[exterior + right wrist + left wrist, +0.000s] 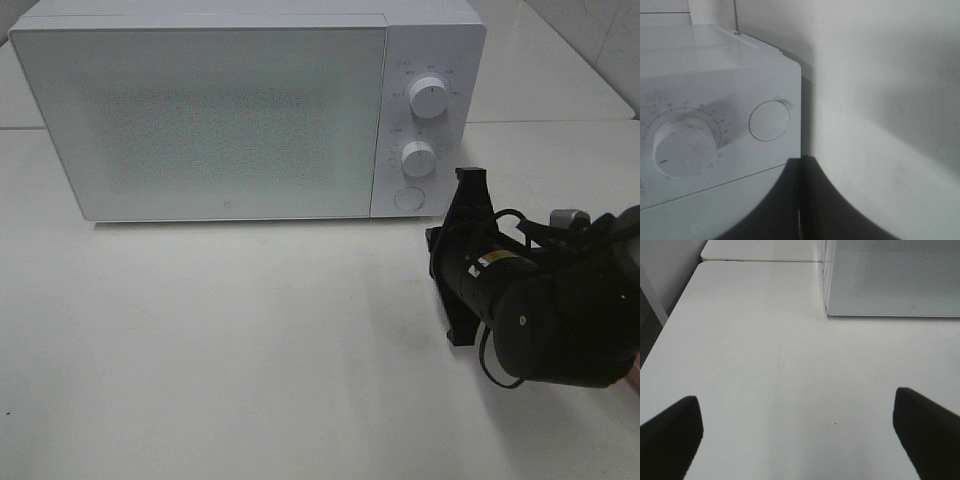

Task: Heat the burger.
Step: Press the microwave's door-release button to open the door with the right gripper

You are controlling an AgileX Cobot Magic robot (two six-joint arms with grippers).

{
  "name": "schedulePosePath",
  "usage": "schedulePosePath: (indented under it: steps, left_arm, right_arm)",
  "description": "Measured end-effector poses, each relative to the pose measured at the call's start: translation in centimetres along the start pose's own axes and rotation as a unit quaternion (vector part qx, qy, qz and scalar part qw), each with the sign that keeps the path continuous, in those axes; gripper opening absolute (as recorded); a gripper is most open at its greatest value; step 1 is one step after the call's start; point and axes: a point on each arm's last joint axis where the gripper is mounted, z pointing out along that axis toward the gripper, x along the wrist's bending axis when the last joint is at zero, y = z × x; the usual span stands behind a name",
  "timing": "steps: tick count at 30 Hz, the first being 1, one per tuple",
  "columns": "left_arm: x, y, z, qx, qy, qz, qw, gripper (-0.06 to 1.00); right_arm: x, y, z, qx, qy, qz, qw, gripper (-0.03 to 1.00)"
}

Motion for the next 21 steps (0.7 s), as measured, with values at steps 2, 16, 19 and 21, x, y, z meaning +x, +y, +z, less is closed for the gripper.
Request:
schedulePosePath:
  steps: [2, 16, 19, 21]
  left_arm:
    - [0.0, 0.0, 0.0, 0.000, 0.000, 0.000, 1.000, 0.97]
    - [0.0, 0.0, 0.0, 0.000, 0.000, 0.000, 1.000, 0.97]
    - [0.0, 0.0, 0.0, 0.000, 0.000, 0.000, 1.000, 0.97]
    - [0.0, 0.0, 0.0, 0.000, 0.000, 0.000, 1.000, 0.97]
  right_arm:
    - [0.3, 0.0, 0.7, -0.003, 0.004, 0.003, 1.000, 0.00]
    - [1.8, -0.8, 4.6, 0.001, 0.000, 0.009, 1.000, 0.00]
    - [1.4, -0.9, 5.3, 0.001, -0.008, 0.006, 1.000, 0.00]
    - [1.3, -0.9, 5.6, -0.002, -0.009, 0.006, 1.000, 0.00]
